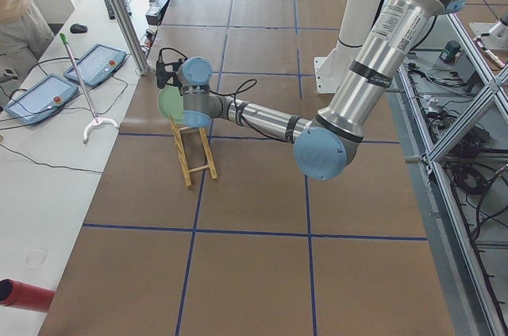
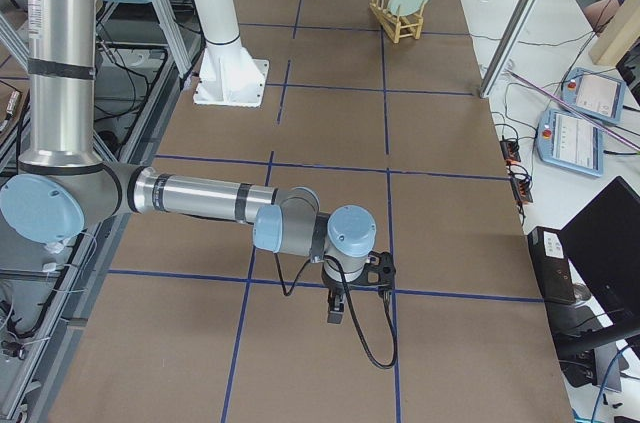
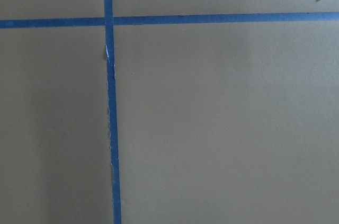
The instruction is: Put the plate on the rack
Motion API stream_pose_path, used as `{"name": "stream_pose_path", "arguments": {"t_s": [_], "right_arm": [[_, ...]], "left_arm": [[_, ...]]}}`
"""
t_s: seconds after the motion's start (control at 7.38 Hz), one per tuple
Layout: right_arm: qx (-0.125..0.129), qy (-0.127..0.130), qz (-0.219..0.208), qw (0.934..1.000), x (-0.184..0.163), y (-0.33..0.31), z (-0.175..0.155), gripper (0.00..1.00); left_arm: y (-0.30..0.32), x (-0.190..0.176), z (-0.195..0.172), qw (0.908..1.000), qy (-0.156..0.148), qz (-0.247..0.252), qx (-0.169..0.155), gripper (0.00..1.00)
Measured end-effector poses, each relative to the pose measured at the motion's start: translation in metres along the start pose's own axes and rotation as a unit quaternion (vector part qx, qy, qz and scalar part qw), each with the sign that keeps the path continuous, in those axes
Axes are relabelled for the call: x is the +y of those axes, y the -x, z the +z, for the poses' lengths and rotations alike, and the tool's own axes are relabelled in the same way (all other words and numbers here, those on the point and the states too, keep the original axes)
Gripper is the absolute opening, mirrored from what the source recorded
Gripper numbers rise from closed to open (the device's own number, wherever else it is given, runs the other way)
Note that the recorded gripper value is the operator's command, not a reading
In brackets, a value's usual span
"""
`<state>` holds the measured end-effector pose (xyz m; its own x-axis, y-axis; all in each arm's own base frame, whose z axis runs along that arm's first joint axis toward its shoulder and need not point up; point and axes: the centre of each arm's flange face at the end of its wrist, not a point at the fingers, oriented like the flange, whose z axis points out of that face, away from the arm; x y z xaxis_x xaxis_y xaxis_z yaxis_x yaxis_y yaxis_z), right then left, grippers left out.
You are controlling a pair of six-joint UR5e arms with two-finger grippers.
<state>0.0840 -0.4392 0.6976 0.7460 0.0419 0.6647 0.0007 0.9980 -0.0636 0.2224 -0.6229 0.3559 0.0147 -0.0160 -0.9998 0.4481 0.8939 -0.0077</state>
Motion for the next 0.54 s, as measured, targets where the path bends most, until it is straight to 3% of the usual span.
{"name": "stream_pose_path", "arguments": {"t_s": [0.54], "right_arm": [[0.001, 0.002, -0.011, 0.9999, 0.002, -0.001, 0.002, 1.0]], "left_arm": [[-0.014, -0.008, -0.017, 0.9998, -0.012, 0.011, 0.012, 1.0]]}}
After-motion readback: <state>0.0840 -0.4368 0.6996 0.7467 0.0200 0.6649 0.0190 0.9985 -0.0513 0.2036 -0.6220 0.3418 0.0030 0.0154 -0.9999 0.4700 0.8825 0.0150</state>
